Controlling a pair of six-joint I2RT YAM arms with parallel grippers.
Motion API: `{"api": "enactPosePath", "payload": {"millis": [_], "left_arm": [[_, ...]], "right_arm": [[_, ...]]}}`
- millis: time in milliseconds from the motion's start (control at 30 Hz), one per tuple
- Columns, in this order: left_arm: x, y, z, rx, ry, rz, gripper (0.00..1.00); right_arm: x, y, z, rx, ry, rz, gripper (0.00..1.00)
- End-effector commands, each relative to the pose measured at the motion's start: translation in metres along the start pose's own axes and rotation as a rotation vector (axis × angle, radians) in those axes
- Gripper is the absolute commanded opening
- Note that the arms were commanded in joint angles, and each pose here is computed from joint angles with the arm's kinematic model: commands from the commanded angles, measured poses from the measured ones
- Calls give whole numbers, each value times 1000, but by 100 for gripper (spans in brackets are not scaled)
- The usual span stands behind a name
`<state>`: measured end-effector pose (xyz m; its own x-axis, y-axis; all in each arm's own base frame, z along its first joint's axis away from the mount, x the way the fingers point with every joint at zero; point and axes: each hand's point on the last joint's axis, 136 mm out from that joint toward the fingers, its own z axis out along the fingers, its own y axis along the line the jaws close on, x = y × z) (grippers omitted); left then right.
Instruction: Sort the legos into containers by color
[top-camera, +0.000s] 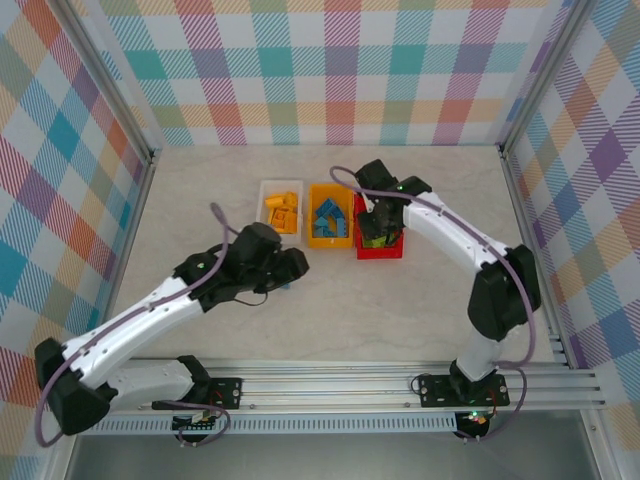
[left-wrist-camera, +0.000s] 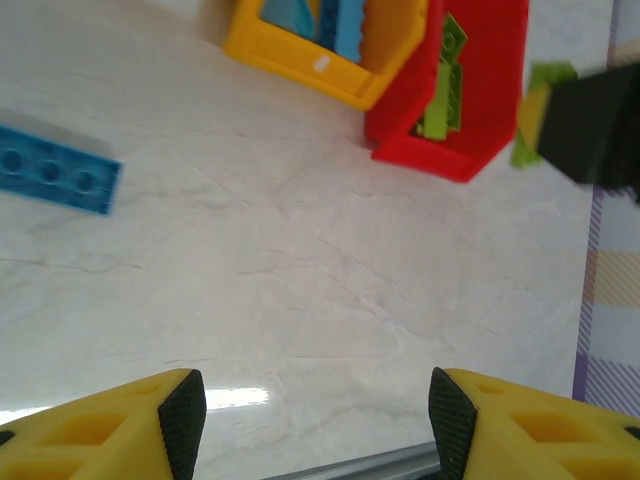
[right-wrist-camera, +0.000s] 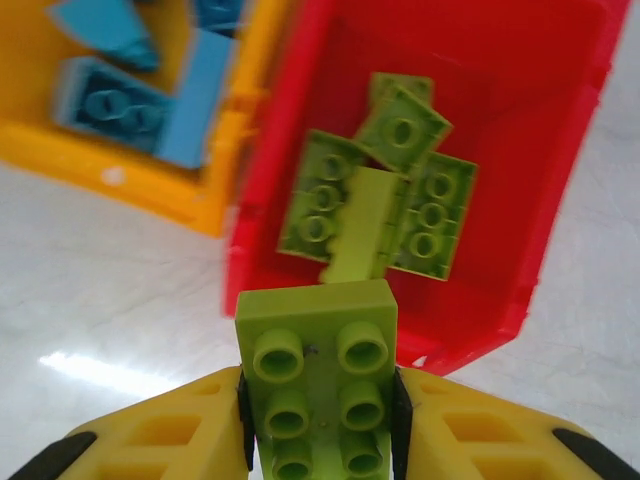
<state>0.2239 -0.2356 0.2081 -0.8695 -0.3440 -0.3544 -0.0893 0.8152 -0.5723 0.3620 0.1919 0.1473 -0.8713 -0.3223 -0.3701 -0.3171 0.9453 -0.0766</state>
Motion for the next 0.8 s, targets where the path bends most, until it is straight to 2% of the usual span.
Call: {"api": "enactPosePath", "payload": {"millis": [0, 200, 400, 500, 633, 767], "left_arm": [[-9, -35, 3, 70, -53, 54, 63], [-2, -40, 19, 37, -41, 79, 63], [1, -33, 18, 16, -41, 81, 63], [1, -27, 16, 1, -45, 82, 63], [0, -6, 12, -78, -68, 57, 65], [-3, 43, 10, -229, -73, -99, 72]], "right_arm": [[-6, -17, 22, 51, 71, 133, 39], [-16, -37, 56, 136, 140, 185, 40], [-24, -40, 59, 162, 121, 196, 52], [-33, -33, 42, 140, 64, 179, 57], [-45, -23, -1, 99, -42, 175, 54], [-45, 4, -52, -25, -198, 148, 54]]}}
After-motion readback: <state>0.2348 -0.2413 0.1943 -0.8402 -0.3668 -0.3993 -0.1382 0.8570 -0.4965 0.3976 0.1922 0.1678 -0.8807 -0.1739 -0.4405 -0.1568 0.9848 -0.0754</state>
